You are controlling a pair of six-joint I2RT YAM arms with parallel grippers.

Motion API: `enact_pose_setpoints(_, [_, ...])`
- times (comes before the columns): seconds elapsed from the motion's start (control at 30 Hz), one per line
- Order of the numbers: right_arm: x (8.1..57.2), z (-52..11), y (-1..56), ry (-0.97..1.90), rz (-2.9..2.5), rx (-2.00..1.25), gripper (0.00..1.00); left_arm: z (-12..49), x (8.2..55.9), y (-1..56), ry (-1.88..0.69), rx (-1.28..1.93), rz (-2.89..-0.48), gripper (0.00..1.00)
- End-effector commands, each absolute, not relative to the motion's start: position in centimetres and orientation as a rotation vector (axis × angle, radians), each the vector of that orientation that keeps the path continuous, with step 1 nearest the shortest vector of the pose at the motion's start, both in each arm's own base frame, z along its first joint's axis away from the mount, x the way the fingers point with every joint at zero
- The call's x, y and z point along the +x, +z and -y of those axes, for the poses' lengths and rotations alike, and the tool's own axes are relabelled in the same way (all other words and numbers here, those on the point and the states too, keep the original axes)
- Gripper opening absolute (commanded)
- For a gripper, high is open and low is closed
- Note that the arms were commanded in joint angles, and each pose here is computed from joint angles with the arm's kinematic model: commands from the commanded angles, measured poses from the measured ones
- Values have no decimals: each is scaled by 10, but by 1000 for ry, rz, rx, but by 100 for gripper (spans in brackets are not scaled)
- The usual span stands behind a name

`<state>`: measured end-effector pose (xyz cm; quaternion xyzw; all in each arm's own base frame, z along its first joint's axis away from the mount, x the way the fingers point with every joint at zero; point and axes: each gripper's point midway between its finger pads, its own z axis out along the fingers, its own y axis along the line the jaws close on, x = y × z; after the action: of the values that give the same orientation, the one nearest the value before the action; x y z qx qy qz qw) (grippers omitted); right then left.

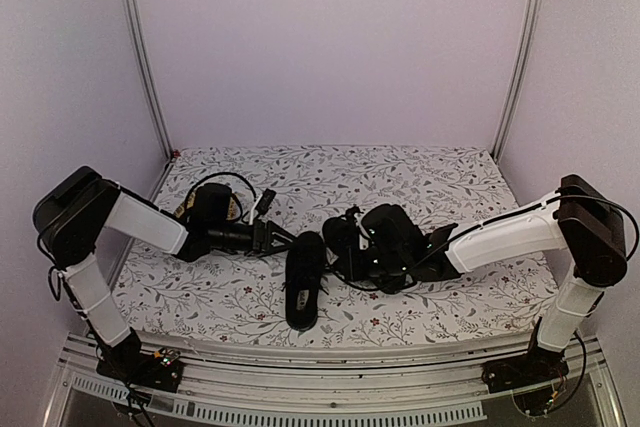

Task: Tie the shoes
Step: Tie the loops with the shoelace on the shoe.

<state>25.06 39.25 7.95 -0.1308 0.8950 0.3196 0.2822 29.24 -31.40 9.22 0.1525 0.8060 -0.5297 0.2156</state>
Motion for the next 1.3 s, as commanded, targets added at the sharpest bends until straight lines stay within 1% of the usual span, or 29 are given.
enact_pose_setpoints(0.0, [254, -396, 84, 889, -2375, -341, 2, 325, 290, 71, -1413, 463, -2330, 49])
enact_pose_setpoints(0.37, [254, -395, 83, 888, -2377, -337, 2, 339, 279, 51, -1371, 509, -2421, 49])
enact_pose_setpoints(0.43, [254, -394, 82, 885, -2378, -334, 2, 341, 276, 49, -1372, 516, -2427, 46])
enact_pose_setpoints(0.5, [254, -393, 81, 882, -2380, -332, 2, 343, 274, 50, -1378, 524, -2425, 42])
enact_pose_setpoints(0.57, [253, -392, 80, 880, -2382, -330, 2, 345, 272, 51, -1385, 532, -2421, 35])
enact_pose_setpoints(0.63, [254, -392, 80, 878, -2382, -327, 2, 346, 271, 52, -1390, 535, -2417, 25])
enact_pose_setpoints(0.87, [256, -385, 82, 850, -2378, -301, 2, 344, 272, 69, -1414, 489, -2356, 2])
enact_pose_setpoints(0.93, [257, -381, 80, 819, -2384, -283, 2, 341, 273, 74, -1399, 469, -2338, 0])
enact_pose_setpoints(1.27, [260, -370, 66, 751, -2422, -249, 2, 321, 271, 79, -1315, 369, -2305, 0])
